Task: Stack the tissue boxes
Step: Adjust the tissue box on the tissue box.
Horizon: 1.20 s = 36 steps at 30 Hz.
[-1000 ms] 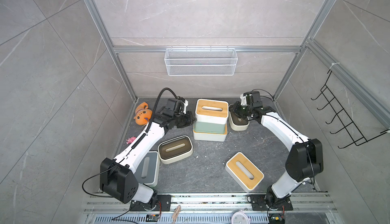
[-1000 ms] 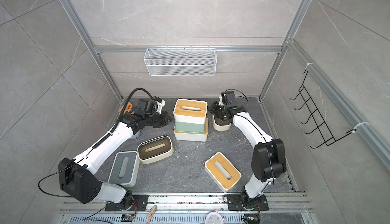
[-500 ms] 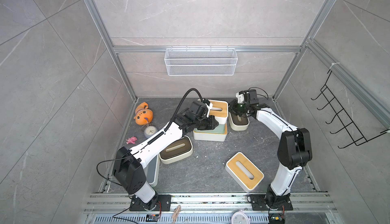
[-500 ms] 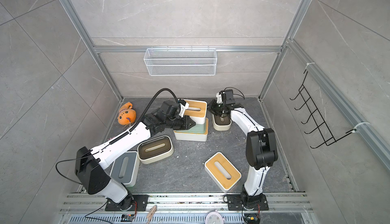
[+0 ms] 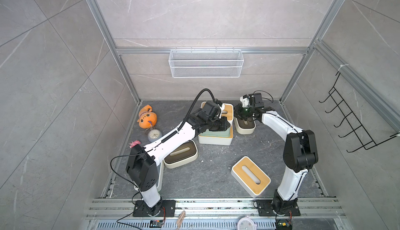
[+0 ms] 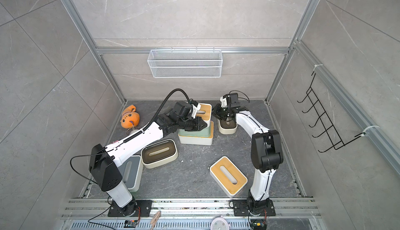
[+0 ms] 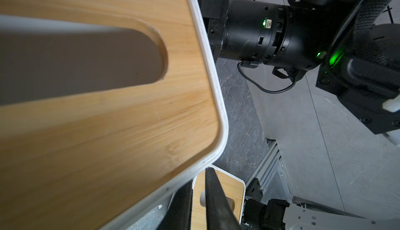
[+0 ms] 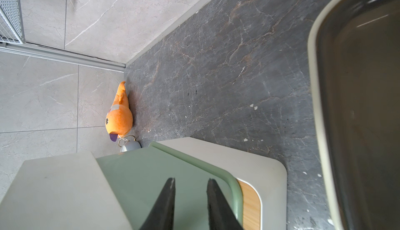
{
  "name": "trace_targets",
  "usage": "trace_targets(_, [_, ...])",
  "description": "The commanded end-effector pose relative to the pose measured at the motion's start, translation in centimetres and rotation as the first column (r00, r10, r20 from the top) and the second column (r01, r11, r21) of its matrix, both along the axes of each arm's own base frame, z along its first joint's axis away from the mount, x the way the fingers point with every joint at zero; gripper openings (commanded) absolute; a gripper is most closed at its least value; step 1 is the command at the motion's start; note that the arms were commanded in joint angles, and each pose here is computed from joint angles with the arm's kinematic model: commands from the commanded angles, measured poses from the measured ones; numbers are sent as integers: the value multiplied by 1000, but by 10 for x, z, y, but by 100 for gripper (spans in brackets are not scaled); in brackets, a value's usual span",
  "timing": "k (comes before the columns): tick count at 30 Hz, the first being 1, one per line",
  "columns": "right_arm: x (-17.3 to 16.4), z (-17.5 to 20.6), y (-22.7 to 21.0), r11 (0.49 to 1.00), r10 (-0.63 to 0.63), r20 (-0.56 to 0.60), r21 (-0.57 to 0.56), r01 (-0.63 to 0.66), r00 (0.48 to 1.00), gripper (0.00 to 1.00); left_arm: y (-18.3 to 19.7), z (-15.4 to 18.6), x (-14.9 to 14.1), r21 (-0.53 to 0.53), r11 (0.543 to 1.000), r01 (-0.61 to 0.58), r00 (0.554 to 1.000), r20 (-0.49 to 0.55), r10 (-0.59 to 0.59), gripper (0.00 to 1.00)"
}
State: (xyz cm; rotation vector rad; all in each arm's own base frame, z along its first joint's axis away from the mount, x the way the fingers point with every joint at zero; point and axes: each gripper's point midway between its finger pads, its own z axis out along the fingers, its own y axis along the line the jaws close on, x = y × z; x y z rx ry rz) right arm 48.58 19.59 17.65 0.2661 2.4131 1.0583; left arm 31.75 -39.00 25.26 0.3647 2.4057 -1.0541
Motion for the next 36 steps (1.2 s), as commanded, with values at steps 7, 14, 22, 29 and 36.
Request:
trace_targets(7, [0, -4, 6, 999, 39, 11, 2, -39, 999, 29, -10, 9, 13, -4, 1000, -25, 999, 30, 25, 17])
trace_targets(14, [-1, -6, 6, 999, 37, 8, 1, -37, 999, 29, -12, 14, 13, -10, 1000, -19, 999, 39, 20, 17])
trace_targets(22, [-1, -3, 1, 1000, 9, 16, -4, -9, 1000, 29, -12, 11, 16, 2, 1000, -25, 999, 42, 25, 17])
trace_targets(29, [2, 12, -15, 998, -61, 45, -9, 61, 997, 29, -15, 26, 4, -29, 999, 19, 998, 60, -18, 17])
trace_targets(36, [-11, 57, -55, 979, -181, 135, -69, 191, 974, 31, 8, 53, -30, -42, 996, 82, 987, 139, -76, 17])
